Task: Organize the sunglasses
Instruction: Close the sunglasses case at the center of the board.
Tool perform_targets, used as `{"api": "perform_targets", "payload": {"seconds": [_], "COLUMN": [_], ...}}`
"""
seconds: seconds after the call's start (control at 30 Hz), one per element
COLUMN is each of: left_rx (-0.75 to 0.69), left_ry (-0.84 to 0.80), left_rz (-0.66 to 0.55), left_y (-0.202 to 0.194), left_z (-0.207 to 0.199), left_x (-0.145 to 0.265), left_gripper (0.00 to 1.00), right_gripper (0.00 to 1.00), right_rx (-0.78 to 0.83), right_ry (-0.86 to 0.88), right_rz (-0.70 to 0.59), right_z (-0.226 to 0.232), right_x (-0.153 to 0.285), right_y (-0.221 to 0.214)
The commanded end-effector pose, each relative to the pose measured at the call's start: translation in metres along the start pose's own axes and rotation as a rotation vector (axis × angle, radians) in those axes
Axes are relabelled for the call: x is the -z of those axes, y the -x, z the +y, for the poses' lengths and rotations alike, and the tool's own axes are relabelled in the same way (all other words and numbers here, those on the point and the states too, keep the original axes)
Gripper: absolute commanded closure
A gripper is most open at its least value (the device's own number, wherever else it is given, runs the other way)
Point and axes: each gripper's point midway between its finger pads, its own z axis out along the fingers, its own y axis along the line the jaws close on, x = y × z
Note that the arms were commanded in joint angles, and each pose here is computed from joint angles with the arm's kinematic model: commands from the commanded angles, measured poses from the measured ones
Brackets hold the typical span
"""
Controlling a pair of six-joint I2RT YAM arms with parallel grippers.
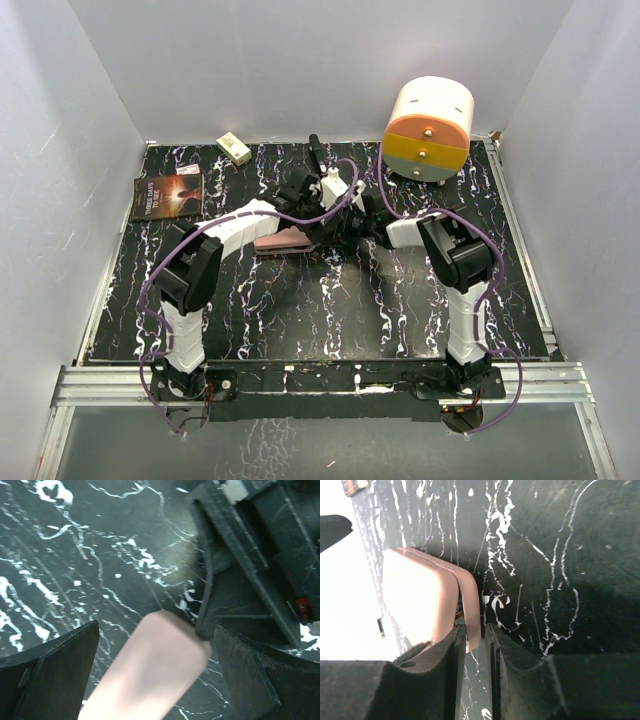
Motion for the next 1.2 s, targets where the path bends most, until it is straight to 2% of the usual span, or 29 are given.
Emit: {"api": "perform_targets", "payload": {"seconds": [0.0, 0.27, 0.47, 0.6, 0.67, 0.73, 0.97, 1.17], "left_rx": [0.013, 0.003, -0.017, -0.033, -0.016, 0.006, 0.069, 0.101], "left_ry": [-0.091, -0.076, 0.011, 0.088, 0.09, 0.068, -0.08, -0.17], "left_rz": [0.039, 0.075, -0.005, -0.029, -0.029, -0.029, -0.008, -0.036], "left_y": [-0.008, -0.021, 0.0, 0.0, -0.008, -0.017, -0.053, -0.052], "left_z": [-0.026, -0.028, -0.01, 0.004, 0.004, -0.002, -0.041, -0.054], "left_x": [0.003, 0.0, 0.02, 0.033, 0.036, 0.037, 0.022, 0.017], "left_gripper": [0.03, 0.03, 0.03, 0.03, 0.03, 0.03, 0.04, 0.04], "right_gripper": [0.68, 0.67, 0.68, 0.75, 0.84, 0.92, 0.92, 0.92], "right_rx": [0.005, -0.054, -0.028, 0.002, 0.007, 0.008, 0.007, 0.003], "right_ry": [0.074, 0.118, 0.09, 0.054, 0.054, 0.059, 0.064, 0.051], "right_rz": [0.066, 0.059, 0.027, 0.012, 0.0, -0.008, -0.018, -0.02], "right_z": [-0.011, -0.025, -0.034, -0.03, -0.026, -0.023, -0.017, -0.019], "right_x": [-0.002, 0.017, 0.041, 0.048, 0.051, 0.053, 0.055, 0.057], "right_y": [-0.021, -0.017, -0.011, -0.007, -0.004, -0.002, 0.0, -0.003]}}
